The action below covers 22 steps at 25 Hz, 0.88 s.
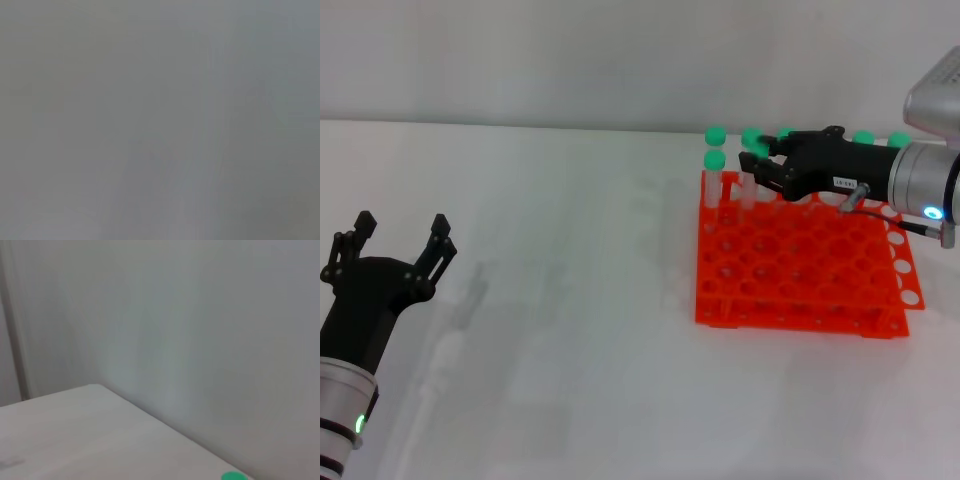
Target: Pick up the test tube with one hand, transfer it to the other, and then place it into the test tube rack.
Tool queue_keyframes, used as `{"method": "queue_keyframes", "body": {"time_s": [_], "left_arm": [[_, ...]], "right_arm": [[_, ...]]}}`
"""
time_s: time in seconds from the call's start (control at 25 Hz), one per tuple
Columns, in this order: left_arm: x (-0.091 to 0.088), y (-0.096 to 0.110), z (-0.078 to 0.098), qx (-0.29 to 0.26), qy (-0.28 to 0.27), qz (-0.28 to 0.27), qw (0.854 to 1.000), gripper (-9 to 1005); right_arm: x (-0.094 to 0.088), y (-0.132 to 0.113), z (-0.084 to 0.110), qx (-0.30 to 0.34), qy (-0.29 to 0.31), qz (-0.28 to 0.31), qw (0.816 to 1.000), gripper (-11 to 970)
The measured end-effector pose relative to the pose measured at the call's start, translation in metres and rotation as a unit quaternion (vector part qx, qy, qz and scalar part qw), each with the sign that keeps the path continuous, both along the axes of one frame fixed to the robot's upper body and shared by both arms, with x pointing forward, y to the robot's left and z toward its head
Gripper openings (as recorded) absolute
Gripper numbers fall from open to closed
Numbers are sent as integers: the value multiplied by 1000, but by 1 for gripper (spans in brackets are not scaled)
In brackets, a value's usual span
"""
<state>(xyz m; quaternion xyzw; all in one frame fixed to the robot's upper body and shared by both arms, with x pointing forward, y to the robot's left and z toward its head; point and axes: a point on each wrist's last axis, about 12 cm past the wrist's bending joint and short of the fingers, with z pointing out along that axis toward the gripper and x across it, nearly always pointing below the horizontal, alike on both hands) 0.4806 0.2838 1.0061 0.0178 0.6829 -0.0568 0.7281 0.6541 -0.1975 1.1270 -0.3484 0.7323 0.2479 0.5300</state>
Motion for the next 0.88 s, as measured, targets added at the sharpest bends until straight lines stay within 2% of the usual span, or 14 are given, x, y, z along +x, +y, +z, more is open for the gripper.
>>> {"method": "queue_keyframes", "body": {"time_s": [0.12,0.36,0.52,0.84,0.88], "left_arm": [[0,0,0,0,0,0,1000,887],[0,0,0,0,0,0,1000,887],[1,0,0,0,0,0,1000,887],[4,0,2,-2,-4,2,1000,887],[6,0,3,-2,-5,3,1000,887]], "right_arm": [[-1,1,-2,-4,4,1,1000,298],[-4,-1,-8,-5,11,-1,1000,581],[-13,-13,-9,20,12,-4,1000,748],[-45,-61,-10,87,-14,-30,996,807],[-45,-61,-10,87,-14,-30,996,814]]}}
